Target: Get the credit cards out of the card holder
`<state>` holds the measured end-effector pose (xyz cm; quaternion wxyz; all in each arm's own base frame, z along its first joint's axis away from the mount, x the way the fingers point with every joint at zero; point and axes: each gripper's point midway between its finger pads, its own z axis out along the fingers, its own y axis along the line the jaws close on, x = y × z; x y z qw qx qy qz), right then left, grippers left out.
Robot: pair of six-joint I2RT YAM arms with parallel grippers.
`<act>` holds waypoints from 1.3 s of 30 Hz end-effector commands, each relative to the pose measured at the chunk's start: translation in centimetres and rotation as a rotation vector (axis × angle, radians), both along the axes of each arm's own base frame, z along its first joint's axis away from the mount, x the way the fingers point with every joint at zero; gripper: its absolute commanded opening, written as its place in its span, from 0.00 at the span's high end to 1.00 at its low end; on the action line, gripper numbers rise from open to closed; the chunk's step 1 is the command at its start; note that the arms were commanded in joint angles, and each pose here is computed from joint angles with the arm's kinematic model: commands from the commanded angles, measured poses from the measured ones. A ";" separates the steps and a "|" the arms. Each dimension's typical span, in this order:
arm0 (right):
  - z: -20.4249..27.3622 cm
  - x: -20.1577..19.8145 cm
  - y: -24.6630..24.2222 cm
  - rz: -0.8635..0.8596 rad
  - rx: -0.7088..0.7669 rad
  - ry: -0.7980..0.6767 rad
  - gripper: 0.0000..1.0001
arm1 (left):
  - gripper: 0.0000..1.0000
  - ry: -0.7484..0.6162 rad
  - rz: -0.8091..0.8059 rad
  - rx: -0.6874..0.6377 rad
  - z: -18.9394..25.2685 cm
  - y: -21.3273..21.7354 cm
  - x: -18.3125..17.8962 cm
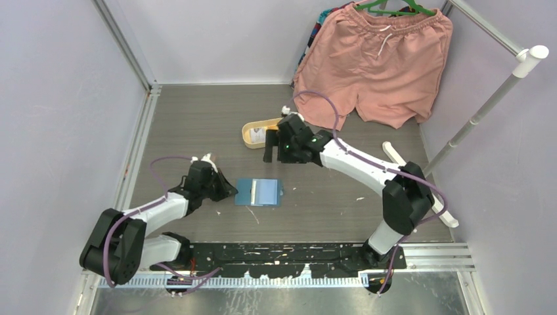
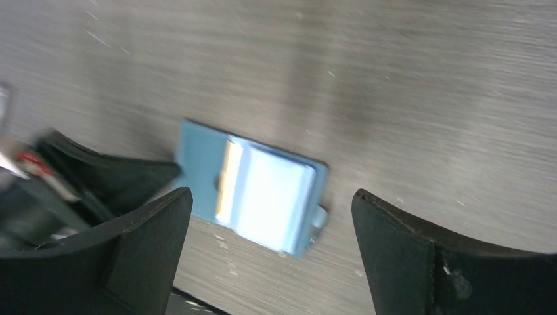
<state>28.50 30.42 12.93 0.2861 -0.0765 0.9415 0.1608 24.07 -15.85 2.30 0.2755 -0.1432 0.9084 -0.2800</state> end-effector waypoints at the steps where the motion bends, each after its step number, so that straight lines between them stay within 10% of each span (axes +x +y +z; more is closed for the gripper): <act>1: 4.2 -0.7 7.1 0.092 0.501 0.136 0.04 | 1.00 -0.028 0.021 0.021 0.8 0.7 0.2; 39: -6.1 -3.9 10.2 0.111 0.608 0.385 0.16 | 1.00 0.040 0.024 0.078 -1.4 1.5 -0.8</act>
